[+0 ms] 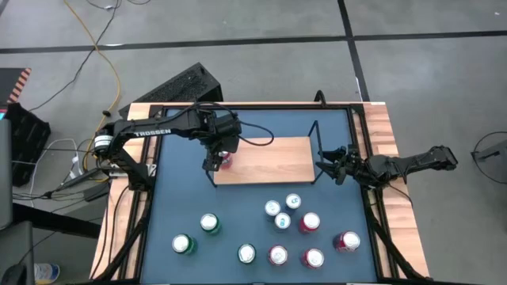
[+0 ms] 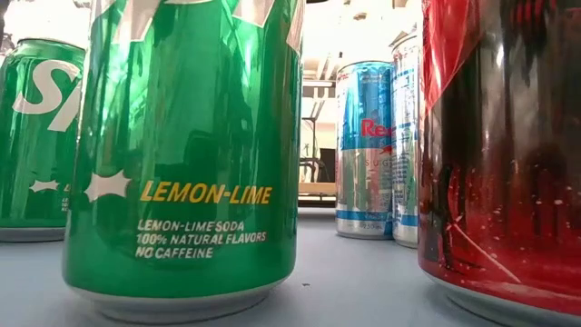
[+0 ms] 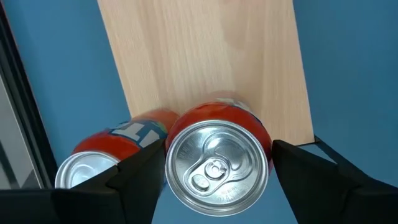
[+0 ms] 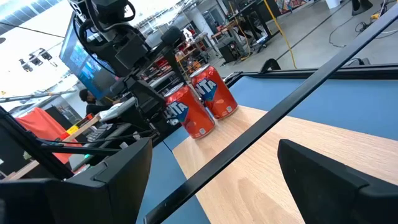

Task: Place canned beverage on shelf
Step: Put the orange soda can on the shelf aligned with other orange soda can, then adjust the orange soda cans on the shelf

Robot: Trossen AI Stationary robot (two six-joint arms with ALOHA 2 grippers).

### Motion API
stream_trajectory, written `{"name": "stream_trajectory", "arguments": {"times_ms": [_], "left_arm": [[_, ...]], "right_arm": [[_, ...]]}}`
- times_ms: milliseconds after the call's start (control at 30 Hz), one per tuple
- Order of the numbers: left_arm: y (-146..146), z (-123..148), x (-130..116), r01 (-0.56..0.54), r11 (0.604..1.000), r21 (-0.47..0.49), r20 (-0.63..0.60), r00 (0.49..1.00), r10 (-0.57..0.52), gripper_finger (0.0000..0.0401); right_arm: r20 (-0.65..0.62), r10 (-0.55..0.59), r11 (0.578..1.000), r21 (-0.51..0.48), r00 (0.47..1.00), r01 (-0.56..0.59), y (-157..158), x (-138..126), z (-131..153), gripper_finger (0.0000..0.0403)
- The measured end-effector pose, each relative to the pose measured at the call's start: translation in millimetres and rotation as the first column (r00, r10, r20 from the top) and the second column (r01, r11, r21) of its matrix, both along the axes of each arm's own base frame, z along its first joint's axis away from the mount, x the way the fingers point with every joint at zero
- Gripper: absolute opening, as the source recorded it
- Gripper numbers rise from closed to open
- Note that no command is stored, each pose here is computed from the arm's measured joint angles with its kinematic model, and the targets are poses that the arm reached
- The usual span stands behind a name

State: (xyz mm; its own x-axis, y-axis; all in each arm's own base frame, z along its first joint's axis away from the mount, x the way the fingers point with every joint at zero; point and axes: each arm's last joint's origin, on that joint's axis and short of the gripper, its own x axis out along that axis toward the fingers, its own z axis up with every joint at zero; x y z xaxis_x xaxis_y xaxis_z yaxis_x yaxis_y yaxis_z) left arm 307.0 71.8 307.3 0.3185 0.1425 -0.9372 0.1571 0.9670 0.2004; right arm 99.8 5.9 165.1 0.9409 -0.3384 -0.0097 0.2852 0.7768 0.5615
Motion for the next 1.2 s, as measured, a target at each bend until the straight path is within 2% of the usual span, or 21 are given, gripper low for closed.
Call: {"name": "stream_trajectory", "arguments": {"times_ms": [333,800,1200], "left_arm": [[-1,0,0,-0.034,0.999,-0.013,0.004,0.999,0.034,0.0274],[-10,1,2,-0.010,1.000,0.004,-0.002,1.000,0.010,0.0274],[-9,37,5,-0.039,0.999,0.032,0.111,0.993,0.035,0.0274]], "right_arm": [[-0.001,0.000,1.000,-0.004,1.000,0.000,0,0,0,0.0347],[-0.003,0.000,1.000,-0.008,1.000,0.000,0,0,0,0.0347],[-0.003,0.000,1.000,-0.009,1.000,0.000,0,0,0,0.0347]]}}
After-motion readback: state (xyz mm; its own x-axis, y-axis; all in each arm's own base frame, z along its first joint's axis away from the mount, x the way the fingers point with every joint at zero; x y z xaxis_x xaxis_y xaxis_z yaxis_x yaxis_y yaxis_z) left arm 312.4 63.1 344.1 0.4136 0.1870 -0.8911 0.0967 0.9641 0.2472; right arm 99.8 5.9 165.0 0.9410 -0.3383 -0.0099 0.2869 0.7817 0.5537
